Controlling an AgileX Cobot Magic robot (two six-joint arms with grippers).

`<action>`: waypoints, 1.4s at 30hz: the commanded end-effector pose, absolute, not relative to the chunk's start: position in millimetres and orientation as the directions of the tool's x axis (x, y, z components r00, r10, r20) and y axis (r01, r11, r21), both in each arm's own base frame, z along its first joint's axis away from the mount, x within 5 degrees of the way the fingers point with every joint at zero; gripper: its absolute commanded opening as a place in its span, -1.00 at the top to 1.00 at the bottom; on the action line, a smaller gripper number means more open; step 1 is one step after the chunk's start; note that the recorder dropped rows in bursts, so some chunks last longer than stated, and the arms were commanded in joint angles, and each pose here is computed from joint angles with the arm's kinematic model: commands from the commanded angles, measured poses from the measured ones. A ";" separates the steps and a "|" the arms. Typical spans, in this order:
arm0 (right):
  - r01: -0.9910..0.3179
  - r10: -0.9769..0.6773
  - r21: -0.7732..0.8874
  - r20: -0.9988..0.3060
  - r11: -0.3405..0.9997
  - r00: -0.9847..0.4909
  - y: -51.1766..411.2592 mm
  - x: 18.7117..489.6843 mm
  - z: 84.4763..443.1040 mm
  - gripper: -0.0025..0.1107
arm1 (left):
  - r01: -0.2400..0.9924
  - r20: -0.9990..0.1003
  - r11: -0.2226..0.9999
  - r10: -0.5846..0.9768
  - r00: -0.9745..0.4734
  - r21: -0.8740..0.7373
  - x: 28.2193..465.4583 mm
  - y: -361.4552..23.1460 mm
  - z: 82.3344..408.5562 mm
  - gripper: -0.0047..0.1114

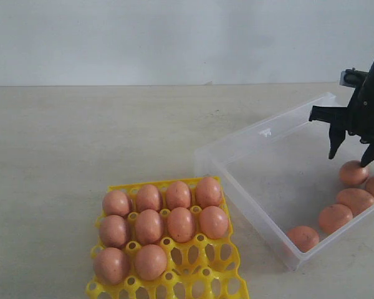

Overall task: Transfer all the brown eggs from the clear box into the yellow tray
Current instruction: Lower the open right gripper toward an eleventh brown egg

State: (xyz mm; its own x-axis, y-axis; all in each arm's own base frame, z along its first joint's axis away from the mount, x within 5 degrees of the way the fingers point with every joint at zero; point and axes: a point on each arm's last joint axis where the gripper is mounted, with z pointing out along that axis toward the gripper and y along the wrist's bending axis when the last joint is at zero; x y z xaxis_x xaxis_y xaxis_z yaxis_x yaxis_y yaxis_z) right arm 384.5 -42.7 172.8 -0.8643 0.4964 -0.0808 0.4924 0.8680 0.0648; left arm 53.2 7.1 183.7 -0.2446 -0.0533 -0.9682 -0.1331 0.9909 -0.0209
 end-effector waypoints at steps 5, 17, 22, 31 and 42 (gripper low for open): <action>0.676 0.682 0.091 -0.067 0.731 -0.729 -43.3 385.1 173.0 0.10 | -0.129 -0.969 0.992 -0.048 -0.244 -0.017 53.2 6.9 182.7 0.85; 0.638 0.665 0.186 -0.181 0.747 -0.725 -42.9 394.2 186.7 0.10 | -0.129 -0.969 0.992 -0.048 -0.244 -0.017 53.2 6.9 182.7 0.85; 0.642 0.665 0.175 -0.156 0.746 -0.730 -41.7 388.1 195.0 0.10 | -0.129 -0.969 0.992 -0.048 -0.244 -0.017 53.2 6.9 182.7 0.85; 0.732 0.745 0.149 -0.054 0.665 -0.665 -38.7 379.3 195.9 0.10 | -0.129 -0.969 0.992 -0.048 -0.244 -0.017 53.2 6.9 182.7 0.85; 0.770 0.774 0.084 -0.022 0.632 -0.633 -40.2 367.7 201.5 0.10 | -0.129 -0.969 0.992 -0.048 -0.244 -0.017 53.2 6.9 182.7 0.85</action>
State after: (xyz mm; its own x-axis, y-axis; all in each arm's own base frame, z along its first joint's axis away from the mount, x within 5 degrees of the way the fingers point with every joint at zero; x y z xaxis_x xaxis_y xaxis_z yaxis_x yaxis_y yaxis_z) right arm 373.2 -36.5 200.2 -0.6308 0.7758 -0.0124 0.7688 0.6271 0.1249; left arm 53.2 7.1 183.7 -0.2446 -0.0533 -0.9682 -0.1331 0.9909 -0.0209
